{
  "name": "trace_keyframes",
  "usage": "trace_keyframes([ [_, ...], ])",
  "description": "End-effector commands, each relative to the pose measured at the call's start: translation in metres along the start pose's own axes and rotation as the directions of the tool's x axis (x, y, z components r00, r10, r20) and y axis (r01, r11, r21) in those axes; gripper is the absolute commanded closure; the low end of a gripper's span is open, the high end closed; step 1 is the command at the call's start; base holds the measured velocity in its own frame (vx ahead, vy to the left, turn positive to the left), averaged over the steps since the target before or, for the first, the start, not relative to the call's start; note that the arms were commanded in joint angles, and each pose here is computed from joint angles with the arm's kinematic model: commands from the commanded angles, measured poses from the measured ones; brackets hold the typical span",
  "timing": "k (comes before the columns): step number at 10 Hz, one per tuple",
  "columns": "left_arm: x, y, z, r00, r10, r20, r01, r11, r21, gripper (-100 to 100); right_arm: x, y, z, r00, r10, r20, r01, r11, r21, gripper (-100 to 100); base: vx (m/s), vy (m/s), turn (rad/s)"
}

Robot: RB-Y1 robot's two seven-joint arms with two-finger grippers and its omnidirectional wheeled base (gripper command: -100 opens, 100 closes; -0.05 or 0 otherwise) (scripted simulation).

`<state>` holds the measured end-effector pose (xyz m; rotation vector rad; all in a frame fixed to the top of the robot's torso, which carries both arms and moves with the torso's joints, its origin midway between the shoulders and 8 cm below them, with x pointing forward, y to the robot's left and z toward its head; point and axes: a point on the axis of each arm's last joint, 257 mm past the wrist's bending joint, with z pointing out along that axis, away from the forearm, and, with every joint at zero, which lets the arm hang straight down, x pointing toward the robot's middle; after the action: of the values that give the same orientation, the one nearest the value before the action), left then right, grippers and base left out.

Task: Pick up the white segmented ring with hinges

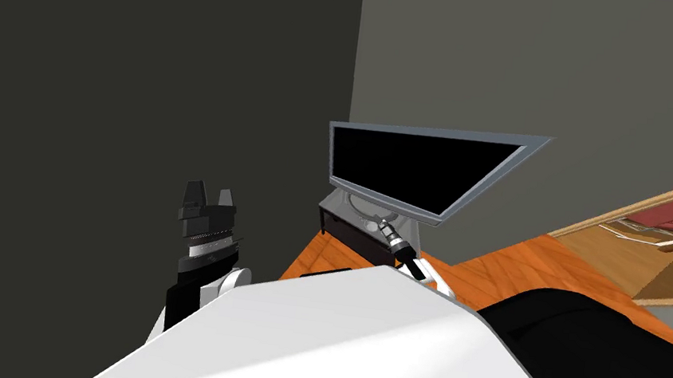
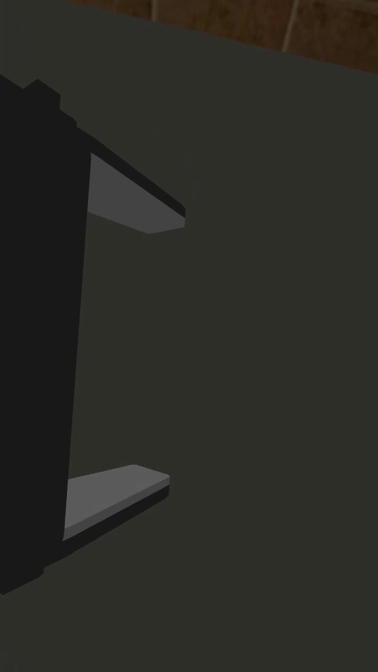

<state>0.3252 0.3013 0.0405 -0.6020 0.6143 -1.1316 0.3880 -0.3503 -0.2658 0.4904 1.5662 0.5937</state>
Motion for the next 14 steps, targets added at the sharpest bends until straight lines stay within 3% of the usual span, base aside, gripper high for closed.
trace_keyframes([
  [1,0.0,0.0,0.0,1.0,0.0,0.0,0.0,1.0,0.0,0,0.008,-0.023,-0.005,0.999,-0.028,-0.026,0.03,0.998,0.051,-100,-0.021,0.034,0.164],
  [2,0.0,0.0,0.0,1.0,0.0,0.0,0.0,1.0,0.0,0,0.011,-0.047,-0.011,0.995,-0.087,-0.057,0.093,0.99,0.106,-100,-0.027,0.045,0.289],
  [3,0.0,0.0,0.0,1.0,0.0,0.0,0.0,1.0,0.0,0,0.016,-0.055,-0.014,0.994,-0.084,-0.066,0.091,0.988,0.122,-100,-0.019,0.036,0.168],
  [4,0.0,0.0,0.0,1.0,0.0,0.0,0.0,1.0,0.0,0,0.02,-0.084,-0.023,0.985,-0.138,-0.108,0.156,0.971,0.183,-100,-0.018,0.053,0.374],
  [6,0.0,0.0,0.0,1.0,0.0,0.0,0.0,1.0,0.0,0,0.025,-0.093,-0.027,0.984,-0.133,-0.119,0.155,0.967,0.201,-100,-0.01,0.022,0.042],
  [7,0.0,0.0,0.0,1.0,0.0,0.0,0.0,1.0,0.0,0,0.026,-0.118,-0.037,0.969,-0.186,-0.16,0.223,0.942,0.251,-100,-0.006,0.033,0.276],
  [8,0.0,0.0,0.0,1.0,0.0,0.0,0.0,1.0,0.0,0,0.031,-0.128,-0.042,0.968,-0.179,-0.174,0.222,0.937,0.27,-100,-0.001,0.027,0.22],
  [9,0.0,0.0,0.0,1.0,0.0,0.0,0.0,1.0,0.0,0,0.031,-0.154,-0.055,0.948,-0.229,-0.221,0.292,0.902,0.318,-100,-0.007,0.039,0.382],
  [11,0.0,0.0,0.0,1.0,0.0,0.0,0.0,1.0,0.0,0,0.035,-0.161,-0.06,0.947,-0.223,-0.232,0.292,0.897,0.331,-100,0.002,0.02,0.058],
  [12,0.0,0.0,0.0,1.0,0.0,0.0,0.0,1.0,0.0,0,0.034,-0.189,-0.076,0.921,-0.265,-0.286,0.363,0.853,0.376,-100,0.005,0.038,0.357],
  [13,0.0,0.0,0.0,1.0,0.0,0.0,0.0,1.0,0.0,0,0.038,-0.196,-0.081,0.92,-0.259,-0.296,0.363,0.847,0.388,-100,0.008,0.023,0.204],
  [14,0.0,0.0,0.0,1.0,0.0,0.0,0.0,1.0,0.0,0,0.036,-0.225,-0.101,0.887,-0.293,-0.356,0.434,0.792,0.429,-100,0.011,0.033,0.324],
])
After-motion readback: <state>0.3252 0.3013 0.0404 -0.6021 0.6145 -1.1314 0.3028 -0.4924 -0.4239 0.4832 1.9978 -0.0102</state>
